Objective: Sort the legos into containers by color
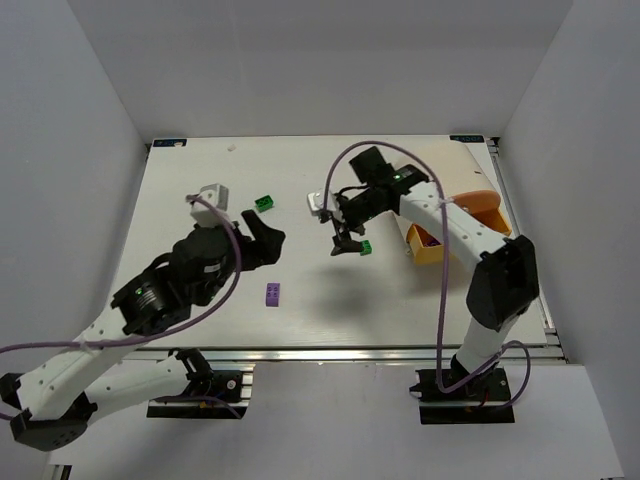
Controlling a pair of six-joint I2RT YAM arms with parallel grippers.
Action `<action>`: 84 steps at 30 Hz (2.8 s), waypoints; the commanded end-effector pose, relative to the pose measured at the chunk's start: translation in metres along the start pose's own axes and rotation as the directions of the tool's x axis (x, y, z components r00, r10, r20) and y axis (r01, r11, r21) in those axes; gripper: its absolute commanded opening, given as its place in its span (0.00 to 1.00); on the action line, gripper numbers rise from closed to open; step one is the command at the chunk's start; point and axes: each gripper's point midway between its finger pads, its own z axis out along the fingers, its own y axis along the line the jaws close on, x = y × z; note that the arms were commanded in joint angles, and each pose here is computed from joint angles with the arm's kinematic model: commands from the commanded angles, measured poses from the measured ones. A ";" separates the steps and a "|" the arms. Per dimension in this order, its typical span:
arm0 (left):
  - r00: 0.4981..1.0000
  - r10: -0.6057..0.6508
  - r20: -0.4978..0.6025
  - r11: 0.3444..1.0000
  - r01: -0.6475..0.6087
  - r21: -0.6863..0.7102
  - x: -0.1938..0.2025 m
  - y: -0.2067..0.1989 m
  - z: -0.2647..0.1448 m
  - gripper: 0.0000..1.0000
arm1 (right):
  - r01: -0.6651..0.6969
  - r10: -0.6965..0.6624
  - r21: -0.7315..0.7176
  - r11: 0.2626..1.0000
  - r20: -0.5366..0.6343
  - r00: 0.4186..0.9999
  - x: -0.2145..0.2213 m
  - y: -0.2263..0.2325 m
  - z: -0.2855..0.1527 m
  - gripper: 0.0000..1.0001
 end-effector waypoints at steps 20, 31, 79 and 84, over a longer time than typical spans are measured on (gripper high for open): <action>0.982 -0.120 0.144 0.991 0.111 0.073 -0.046 0.017 -0.062 0.89 | 0.584 -0.601 -0.232 0.778 -0.001 0.799 -0.018 0.024 0.206 0.85; 0.981 -0.134 0.141 0.990 0.125 0.069 -0.042 0.025 -0.068 0.90 | 0.671 -0.732 -0.405 0.620 0.008 0.681 0.003 0.041 0.231 0.75; 0.947 -0.130 0.293 0.982 0.083 0.167 -0.078 0.005 -0.069 0.93 | 0.092 -0.067 0.151 0.984 -0.161 0.985 -0.068 -0.007 0.005 0.00; 0.955 -0.098 0.280 0.980 0.044 0.195 -0.071 -0.012 -0.052 0.94 | 0.109 -0.018 0.350 0.931 -0.252 0.968 -0.053 -0.006 -0.076 0.00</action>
